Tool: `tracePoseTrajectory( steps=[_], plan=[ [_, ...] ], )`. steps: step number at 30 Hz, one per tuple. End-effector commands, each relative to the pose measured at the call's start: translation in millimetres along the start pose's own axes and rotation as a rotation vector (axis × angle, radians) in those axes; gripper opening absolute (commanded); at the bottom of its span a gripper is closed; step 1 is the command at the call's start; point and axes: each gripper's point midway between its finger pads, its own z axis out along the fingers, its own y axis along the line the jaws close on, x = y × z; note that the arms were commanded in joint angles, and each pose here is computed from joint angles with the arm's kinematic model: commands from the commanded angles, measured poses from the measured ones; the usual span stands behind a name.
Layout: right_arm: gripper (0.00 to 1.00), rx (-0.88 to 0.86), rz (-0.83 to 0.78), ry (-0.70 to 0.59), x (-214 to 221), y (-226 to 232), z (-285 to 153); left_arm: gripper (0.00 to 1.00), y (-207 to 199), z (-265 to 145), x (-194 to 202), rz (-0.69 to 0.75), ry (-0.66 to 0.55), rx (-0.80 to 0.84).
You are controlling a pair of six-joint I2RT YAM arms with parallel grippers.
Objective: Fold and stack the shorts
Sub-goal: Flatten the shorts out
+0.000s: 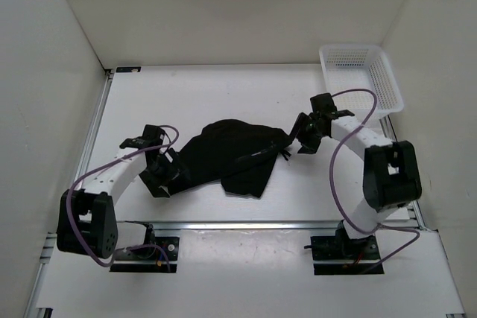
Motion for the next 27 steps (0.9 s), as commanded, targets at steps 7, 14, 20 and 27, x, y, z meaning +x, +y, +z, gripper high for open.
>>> tracePoseTrajectory(
  steps=[7, 14, 20, 27],
  plan=[
    [0.63, -0.135, -0.005, 0.016, -54, 23, 40, 0.99, -6, 29, -3, -0.080, 0.041, -0.018],
    [0.00, -0.230, 0.011, 0.020, -58, 42, 40, 0.28, -3, 39, -22, -0.094, 0.004, -0.102],
    [0.00, -0.261, -0.018, -0.056, -78, 66, 2, 0.10, -29, 18, -42, -0.067, -0.028, -0.066],
    [0.00, -0.344, -0.049, -0.271, -149, 116, -79, 0.10, -90, -85, -113, 0.034, -0.227, -0.005]
  ],
)
